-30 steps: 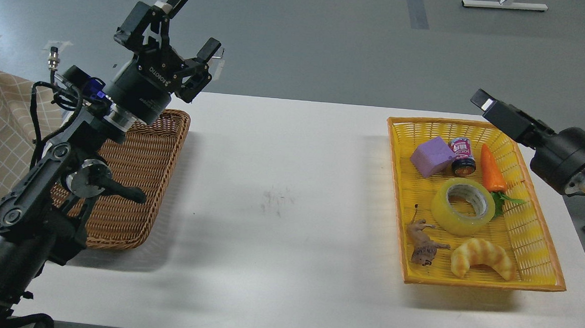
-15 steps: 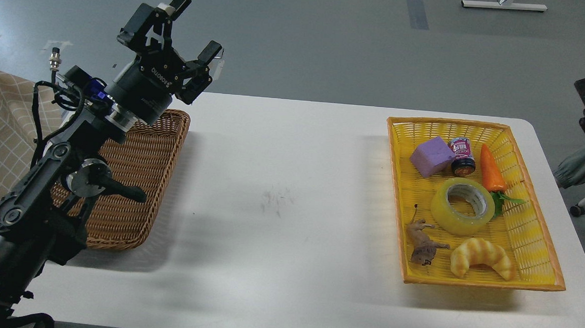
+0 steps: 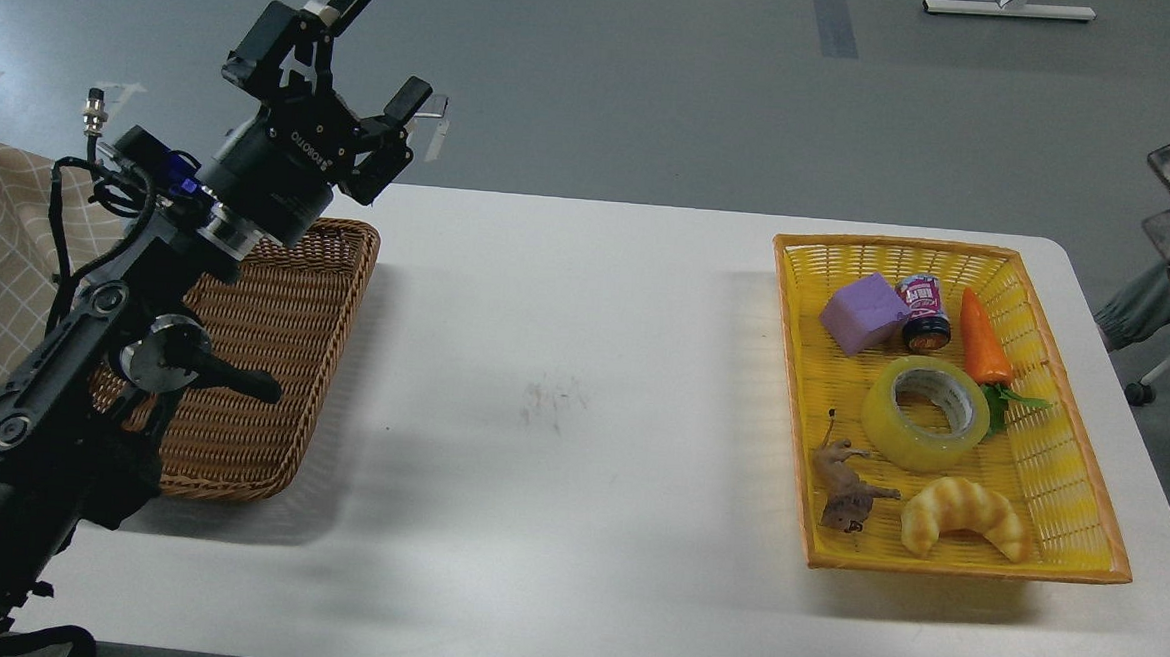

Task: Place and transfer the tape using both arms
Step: 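Swing the right arm outward and lower it toward the yellow tray, then insert the right gripper into the tape roll's hole and grip it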

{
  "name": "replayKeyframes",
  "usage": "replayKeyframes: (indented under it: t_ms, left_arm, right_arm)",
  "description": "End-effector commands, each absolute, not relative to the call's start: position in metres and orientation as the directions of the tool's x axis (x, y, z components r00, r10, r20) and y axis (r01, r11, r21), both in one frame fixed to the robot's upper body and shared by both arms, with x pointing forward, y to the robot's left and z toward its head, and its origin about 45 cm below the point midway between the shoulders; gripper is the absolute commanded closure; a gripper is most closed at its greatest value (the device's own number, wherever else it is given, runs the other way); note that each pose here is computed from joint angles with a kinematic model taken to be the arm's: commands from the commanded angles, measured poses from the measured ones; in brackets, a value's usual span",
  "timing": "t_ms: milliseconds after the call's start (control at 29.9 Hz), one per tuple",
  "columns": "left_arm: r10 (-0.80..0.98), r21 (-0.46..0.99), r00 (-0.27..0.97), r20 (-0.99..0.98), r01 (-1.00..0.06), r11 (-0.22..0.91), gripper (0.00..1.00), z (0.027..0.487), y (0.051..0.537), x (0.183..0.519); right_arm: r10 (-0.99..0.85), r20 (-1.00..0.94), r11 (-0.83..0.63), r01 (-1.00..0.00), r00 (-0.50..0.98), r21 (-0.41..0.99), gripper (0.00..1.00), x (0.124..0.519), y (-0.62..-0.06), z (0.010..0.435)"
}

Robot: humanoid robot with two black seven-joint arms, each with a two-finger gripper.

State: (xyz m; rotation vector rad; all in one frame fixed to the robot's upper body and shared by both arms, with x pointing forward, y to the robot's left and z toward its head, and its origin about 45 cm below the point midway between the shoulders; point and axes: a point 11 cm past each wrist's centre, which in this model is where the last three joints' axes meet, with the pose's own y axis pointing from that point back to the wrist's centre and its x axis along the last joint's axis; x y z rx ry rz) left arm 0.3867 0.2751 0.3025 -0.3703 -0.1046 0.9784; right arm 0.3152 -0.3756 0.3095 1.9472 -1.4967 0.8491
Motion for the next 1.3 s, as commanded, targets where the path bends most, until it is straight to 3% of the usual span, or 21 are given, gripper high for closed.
replayKeyframes:
  t_ms: [0, 234, 602, 1271]
  left_arm:
    - [0.825, -0.351, 0.560, -0.081, -0.790, 0.502, 0.02, 0.302, 0.274, 0.387]
    - [0.826, -0.345, 0.557, -0.083, -0.794, 0.501, 0.02, 0.299, 0.276, 0.385]
    - [0.828, -0.339, 0.554, -0.087, -0.798, 0.499, 0.02, 0.296, 0.277, 0.384]
    - [0.832, -0.338, 0.549, -0.085, -0.801, 0.494, 0.02, 0.296, 0.281, 0.384]
  right_arm:
    - [-0.378, 0.884, -0.223, -0.954, 0.275, 0.201, 0.00, 0.320, -0.370, 0.290]
    - [-0.101, 0.907, -0.166, -0.906, 0.409, 0.389, 0.00, 0.327, -0.355, 0.249]
    - [-0.025, 0.828, -0.174, -0.818, 0.560, 0.548, 0.00, 0.343, -0.341, 0.194]
    - [-0.036, 0.775, -0.123, -0.772, 0.631, 0.623, 0.04, 0.346, -0.355, 0.163]
